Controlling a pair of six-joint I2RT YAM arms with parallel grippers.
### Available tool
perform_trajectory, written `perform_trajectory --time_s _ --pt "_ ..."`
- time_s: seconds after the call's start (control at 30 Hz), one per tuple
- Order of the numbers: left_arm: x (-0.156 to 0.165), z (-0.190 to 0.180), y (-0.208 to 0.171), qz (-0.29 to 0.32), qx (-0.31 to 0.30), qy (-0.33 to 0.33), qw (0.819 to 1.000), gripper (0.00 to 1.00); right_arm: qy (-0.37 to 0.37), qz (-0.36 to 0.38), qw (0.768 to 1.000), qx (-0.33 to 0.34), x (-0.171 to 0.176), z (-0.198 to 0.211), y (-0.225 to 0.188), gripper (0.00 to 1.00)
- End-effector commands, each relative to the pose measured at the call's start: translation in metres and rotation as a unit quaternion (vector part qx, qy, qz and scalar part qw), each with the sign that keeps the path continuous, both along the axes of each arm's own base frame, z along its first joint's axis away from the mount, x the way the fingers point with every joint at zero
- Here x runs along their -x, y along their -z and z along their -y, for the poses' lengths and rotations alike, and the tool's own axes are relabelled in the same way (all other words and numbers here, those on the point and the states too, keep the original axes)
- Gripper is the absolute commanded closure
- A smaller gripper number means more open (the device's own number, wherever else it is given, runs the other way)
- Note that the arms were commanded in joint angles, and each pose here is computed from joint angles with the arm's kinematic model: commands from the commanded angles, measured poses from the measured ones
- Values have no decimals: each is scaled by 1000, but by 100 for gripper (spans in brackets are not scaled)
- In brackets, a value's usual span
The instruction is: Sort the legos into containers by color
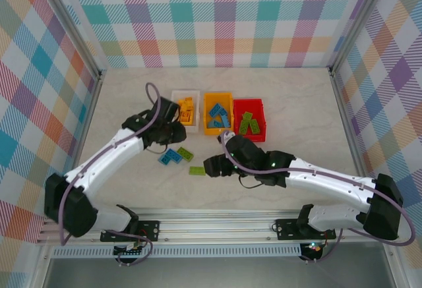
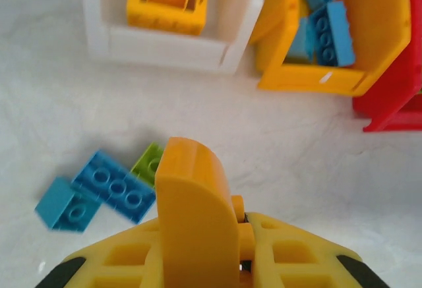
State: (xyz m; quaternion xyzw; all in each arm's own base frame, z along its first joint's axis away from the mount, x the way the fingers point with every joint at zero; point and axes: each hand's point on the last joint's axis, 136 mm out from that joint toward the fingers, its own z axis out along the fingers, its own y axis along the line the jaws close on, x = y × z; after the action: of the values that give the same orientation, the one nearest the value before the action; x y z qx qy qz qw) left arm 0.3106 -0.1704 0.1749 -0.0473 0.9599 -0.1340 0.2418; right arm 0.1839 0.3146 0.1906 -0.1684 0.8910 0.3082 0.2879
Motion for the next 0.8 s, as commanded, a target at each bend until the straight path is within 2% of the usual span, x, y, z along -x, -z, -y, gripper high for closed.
perform_trajectory --time_s 0.0,0.13,0.33,0.53,0.67,0.77 --pt "-33 9 9 -16 -13 28 999 77 29 18 999 -33 -22 -1 -31 29" --pt "-88 14 16 -19 -27 37 999 77 36 16 998 -41 -33 -1 -39 29" --pt "-133 14 45 -45 -28 39 998 76 35 7 999 -40 -34 -2 -34 29" --pt "-151 17 60 -55 -32 42 997 71 34 -1 999 -38 -33 -2 -28 29" --pt "-149 18 48 -50 -21 40 998 55 32 -7 999 -34 -32 -2 -24 29" --pt "-144 15 28 -30 -17 35 999 49 31 -13 999 -26 -32 -3 -15 28"
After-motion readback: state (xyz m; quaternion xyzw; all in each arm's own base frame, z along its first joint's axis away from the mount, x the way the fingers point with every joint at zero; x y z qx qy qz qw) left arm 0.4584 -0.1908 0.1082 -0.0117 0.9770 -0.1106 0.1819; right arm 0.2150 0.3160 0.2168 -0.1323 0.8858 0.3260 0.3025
